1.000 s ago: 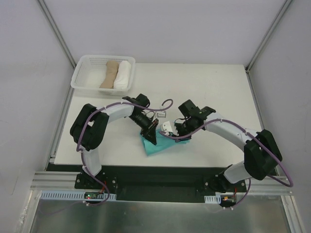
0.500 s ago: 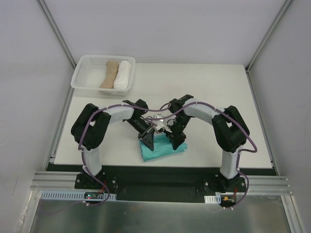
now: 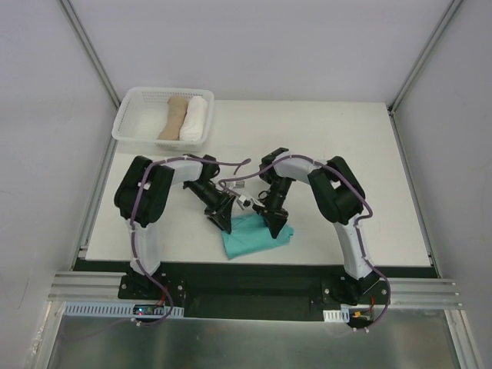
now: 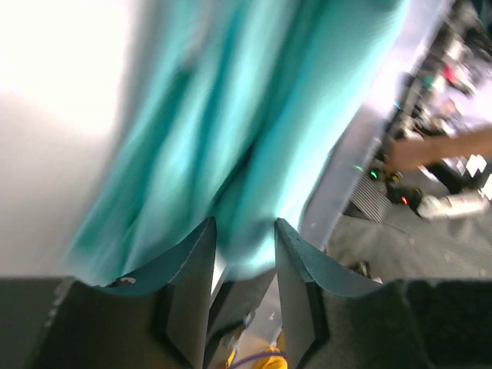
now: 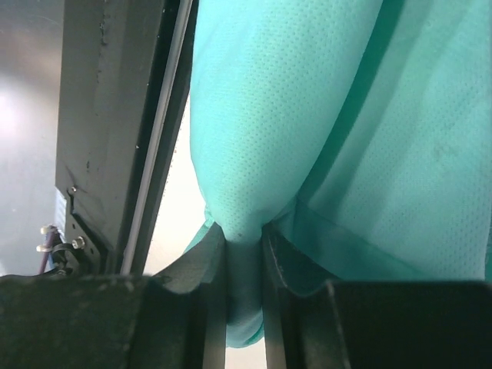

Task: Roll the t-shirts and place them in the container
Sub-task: Roll the T-shirt to the center of the board.

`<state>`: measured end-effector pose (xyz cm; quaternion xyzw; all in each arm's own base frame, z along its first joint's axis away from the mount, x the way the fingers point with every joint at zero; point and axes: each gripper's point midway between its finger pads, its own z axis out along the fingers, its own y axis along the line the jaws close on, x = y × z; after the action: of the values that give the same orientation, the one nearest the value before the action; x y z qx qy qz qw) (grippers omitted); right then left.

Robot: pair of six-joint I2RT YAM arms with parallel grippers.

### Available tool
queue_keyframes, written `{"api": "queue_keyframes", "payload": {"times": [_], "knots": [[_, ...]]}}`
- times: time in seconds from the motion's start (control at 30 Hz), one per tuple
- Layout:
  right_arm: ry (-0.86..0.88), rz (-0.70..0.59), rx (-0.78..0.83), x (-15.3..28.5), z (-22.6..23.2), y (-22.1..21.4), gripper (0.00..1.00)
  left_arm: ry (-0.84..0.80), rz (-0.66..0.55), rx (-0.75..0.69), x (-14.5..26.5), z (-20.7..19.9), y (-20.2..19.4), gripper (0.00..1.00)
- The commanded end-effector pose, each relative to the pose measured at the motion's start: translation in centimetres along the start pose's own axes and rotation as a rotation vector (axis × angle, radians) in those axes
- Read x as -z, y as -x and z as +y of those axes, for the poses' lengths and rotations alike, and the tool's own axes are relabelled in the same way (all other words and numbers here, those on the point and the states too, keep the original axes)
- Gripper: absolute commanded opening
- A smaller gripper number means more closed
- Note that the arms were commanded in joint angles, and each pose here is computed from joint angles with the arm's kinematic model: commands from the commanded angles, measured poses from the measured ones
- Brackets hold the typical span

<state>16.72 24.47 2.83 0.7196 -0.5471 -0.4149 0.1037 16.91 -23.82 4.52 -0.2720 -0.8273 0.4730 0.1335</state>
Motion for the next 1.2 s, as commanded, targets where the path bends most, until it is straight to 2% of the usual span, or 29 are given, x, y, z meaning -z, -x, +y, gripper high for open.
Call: {"api": "queue_keyframes", "payload": {"times": [0.0, 0.03, 0.07, 0.13, 0.17, 0.23, 0.27, 0.3, 0.33, 0.37, 0.43, 0.47, 0.53, 0.63, 0.7, 1.0, 1.13, 1.17], "knots": [[0.260, 0.166, -0.183, 1.0, 6.5, -2.2, 0.15, 0.230, -0.115, 0.042, 5.8, 0.9, 0.1, 0.36], [0.261, 0.175, -0.181, 0.9, 6.5, -2.2, 0.15, 0.275, -0.173, 0.087, 7.6, 1.6, 0.5, 0.36], [0.269, 0.184, -0.218, 0.7, 6.3, -2.3, 0.15, 0.383, -0.232, 0.066, 9.8, 2.1, 0.9, 0.37], [0.245, 0.193, -0.269, 0.8, 4.9, -1.9, 0.15, 0.473, -0.331, 0.039, 12.6, 2.5, 1.0, 0.43], [0.257, 0.209, -0.353, 0.4, 4.3, -2.3, 0.16, 0.551, -0.435, -0.088, 14.8, 0.9, 2.1, 0.45], [0.231, 0.204, -0.402, 0.7, 3.1, -1.9, 0.16, 0.592, -0.500, -0.249, 15.8, -0.8, 2.2, 0.47], [0.231, 0.201, -0.431, 0.7, 2.7, -1.9, 0.17, 0.617, -0.552, -0.382, 16.4, -3.3, 2.2, 0.50], [0.234, 0.209, -0.482, 0.4, 2.4, -2.0, 0.17, 0.669, -0.559, -0.476, 16.5, -4.1, 2.4, 0.52], [0.235, 0.215, -0.508, 0.3, 2.2, -2.1, 0.17, 0.703, -0.517, -0.580, 15.5, -4.3, 1.7, 0.54], [0.215, 0.214, -0.528, 0.4, 1.4, -1.9, 0.17, 0.699, -0.480, -0.742, 13.6, -6.9, 1.1, 0.55], [0.213, 0.241, -0.643, -0.1, 0.3, -2.4, 0.17, 0.719, -0.401, -0.880, 11.2, -6.6, -0.4, 0.59], [0.189, 0.242, -0.666, 0.1, -0.6, -2.3, 0.17, 0.692, -0.365, -0.996, 9.1, -8.0, -1.2, 0.64], [0.185, 0.279, -0.739, -0.3, -1.3, -2.9, 0.17, 0.684, -0.296, -1.104, 6.7, -7.3, -1.9, 0.66], [0.186, 0.270, -0.718, -0.2, -1.0, -2.7, 0.16, 0.694, -0.228, -1.214, 4.2, -6.4, -1.8, 0.66], [0.186, 0.265, -0.717, -0.2, -1.0, -2.7, 0.16, 0.704, -0.172, -1.246, 2.7, -5.5, -1.7, 0.67], [0.178, 0.266, -0.753, -0.2, -1.5, -2.9, 0.16, 0.722, -0.086, -1.254, -0.7, -2.6, -0.7, 0.70], [0.177, 0.263, -0.754, -0.2, -1.6, -2.8, 0.16, 0.710, 0.024, -1.287, -2.2, -0.5, -2.4, 0.65], [0.177, 0.260, -0.753, -0.1, -1.6, -2.8, 0.16, 0.710, 0.051, -1.286, -2.4, 0.1, -2.9, 0.60]]}}
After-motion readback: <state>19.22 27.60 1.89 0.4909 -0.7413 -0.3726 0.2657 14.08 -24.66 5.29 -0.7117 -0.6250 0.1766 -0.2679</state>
